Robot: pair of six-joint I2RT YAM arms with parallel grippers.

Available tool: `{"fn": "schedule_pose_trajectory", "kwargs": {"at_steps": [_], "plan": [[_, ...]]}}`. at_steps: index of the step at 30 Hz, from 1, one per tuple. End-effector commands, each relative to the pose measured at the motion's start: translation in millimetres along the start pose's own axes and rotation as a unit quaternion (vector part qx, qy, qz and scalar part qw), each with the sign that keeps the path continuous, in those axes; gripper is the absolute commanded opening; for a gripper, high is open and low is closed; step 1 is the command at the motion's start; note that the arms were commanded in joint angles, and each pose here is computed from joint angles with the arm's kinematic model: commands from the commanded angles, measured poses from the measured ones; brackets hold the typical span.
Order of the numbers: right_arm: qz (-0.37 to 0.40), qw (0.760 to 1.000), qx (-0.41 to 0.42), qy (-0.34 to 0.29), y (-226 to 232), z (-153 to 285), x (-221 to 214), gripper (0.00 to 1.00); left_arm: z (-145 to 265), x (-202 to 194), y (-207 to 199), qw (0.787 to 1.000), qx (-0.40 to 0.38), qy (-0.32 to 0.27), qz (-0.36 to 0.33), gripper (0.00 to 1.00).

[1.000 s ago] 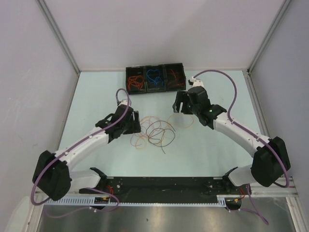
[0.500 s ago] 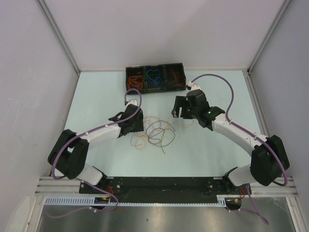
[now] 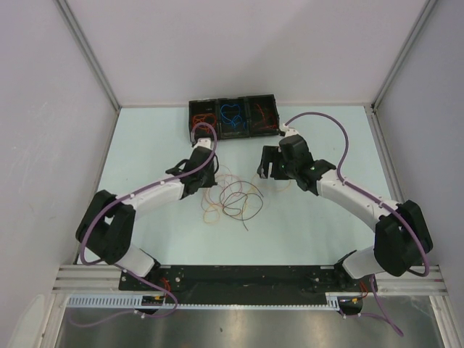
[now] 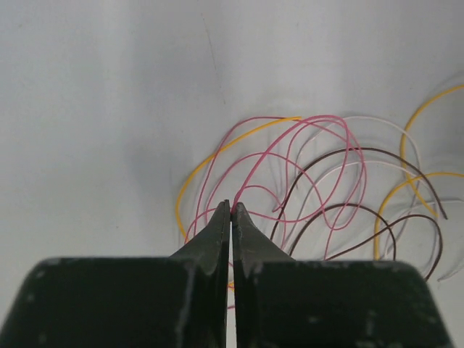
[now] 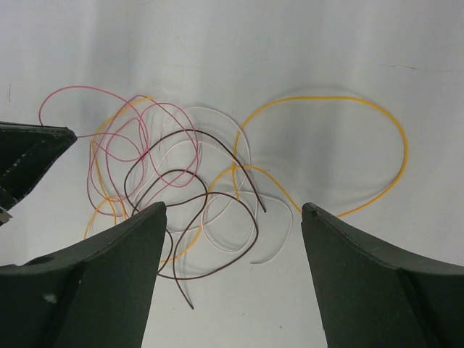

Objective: Untangle the cables

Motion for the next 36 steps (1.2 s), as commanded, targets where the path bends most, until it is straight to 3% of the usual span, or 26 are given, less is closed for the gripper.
{"fn": "schedule_pose_trajectory", "kwargs": {"at_steps": [1, 11, 17, 21, 26, 31, 36], "plan": [[0.002, 1.000, 0.011, -0.007, 4, 4, 2, 0.80, 38, 46, -21, 0.998, -0.034, -0.056, 0.009, 0.00], [-0.005, 0.998, 0.040, -0.038, 14, 23, 17, 0.79, 175, 142, -40, 0.983, -0.101, -0.153, 0.024, 0.00], [-0.007, 0.996, 0.068, -0.063, 21, 41, 28, 0.80, 282, 211, -50, 0.955, -0.165, -0.247, 0.028, 0.00], [-0.004, 0.989, 0.103, -0.103, 27, 68, 46, 0.80, 354, 257, -58, 0.924, -0.210, -0.318, 0.028, 0.00], [0.008, 0.969, 0.178, -0.170, 37, 111, 74, 0.83, 373, 267, -64, 0.913, -0.237, -0.332, 0.029, 0.00], [0.037, 0.930, 0.270, -0.248, 59, 163, 97, 0.86, 376, 264, -71, 0.905, -0.272, -0.326, 0.034, 0.00], [0.050, 0.895, 0.363, -0.256, 82, 191, 98, 0.84, 374, 264, -74, 0.904, -0.279, -0.323, 0.036, 0.00]]}}
Point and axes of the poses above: each gripper's point midway between its finger pads, its own z axis back along the fingers, its own y axis along the line the jaws close on, x = y × z, the point moved 5 cm from there along z, back along the fingers, and after that the axes turned 4 degrees about z, right-handed, at the moved point
